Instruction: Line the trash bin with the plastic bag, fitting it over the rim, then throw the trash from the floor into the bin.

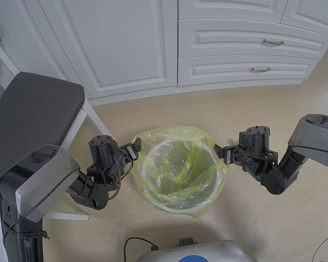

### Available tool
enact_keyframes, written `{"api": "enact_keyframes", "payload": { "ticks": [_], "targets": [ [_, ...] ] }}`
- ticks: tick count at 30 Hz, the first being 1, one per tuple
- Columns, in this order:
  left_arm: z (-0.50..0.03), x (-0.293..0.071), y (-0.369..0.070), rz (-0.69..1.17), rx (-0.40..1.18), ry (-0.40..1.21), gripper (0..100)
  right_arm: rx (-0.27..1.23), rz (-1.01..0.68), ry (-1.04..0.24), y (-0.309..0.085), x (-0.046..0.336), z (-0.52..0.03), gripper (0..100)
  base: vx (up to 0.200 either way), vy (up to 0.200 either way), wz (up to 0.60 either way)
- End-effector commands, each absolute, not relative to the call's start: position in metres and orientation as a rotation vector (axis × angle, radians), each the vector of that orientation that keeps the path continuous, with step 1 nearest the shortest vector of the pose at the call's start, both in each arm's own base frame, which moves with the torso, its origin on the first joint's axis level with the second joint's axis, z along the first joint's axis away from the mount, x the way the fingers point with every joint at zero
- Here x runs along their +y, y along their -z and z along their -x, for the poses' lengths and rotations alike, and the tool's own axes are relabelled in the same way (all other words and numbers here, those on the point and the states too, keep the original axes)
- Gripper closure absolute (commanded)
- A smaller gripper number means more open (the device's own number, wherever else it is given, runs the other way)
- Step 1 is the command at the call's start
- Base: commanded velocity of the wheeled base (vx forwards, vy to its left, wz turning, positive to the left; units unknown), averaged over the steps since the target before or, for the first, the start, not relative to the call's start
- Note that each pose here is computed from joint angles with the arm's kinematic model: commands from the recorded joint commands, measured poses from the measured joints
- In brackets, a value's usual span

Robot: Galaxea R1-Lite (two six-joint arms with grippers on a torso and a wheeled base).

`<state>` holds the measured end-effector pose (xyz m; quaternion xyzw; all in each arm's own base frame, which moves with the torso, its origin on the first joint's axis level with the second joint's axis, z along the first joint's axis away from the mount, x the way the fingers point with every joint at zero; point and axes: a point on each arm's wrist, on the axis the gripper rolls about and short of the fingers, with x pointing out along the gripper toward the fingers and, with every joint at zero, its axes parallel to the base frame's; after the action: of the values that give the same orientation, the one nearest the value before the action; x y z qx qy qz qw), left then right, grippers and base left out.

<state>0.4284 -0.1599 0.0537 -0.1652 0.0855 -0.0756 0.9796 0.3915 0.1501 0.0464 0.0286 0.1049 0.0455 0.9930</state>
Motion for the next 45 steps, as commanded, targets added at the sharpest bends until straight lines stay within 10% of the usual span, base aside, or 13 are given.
{"api": "enact_keyframes", "payload": {
  "ticks": [1, 30, 45],
  "targets": [
    [-0.43, -0.154, -0.046, 0.323, 0.204, 0.134, 0, 0.254, -0.04, -0.082, -0.039, 0.147, -0.391, 0, 0.0, 0.0, 0.0],
    [-0.402, -0.119, -0.074, 0.244, 0.38, 0.13, 0, 0.241, 0.067, -0.107, -0.075, 0.129, -0.348, 0, 0.0, 0.0, 0.0],
    [-0.391, -0.117, -0.072, 0.196, 0.396, 0.143, 0, 0.452, 0.158, -0.224, 0.005, 0.143, -0.354, 0, 0.0, 0.0, 0.0]
  ]
}}
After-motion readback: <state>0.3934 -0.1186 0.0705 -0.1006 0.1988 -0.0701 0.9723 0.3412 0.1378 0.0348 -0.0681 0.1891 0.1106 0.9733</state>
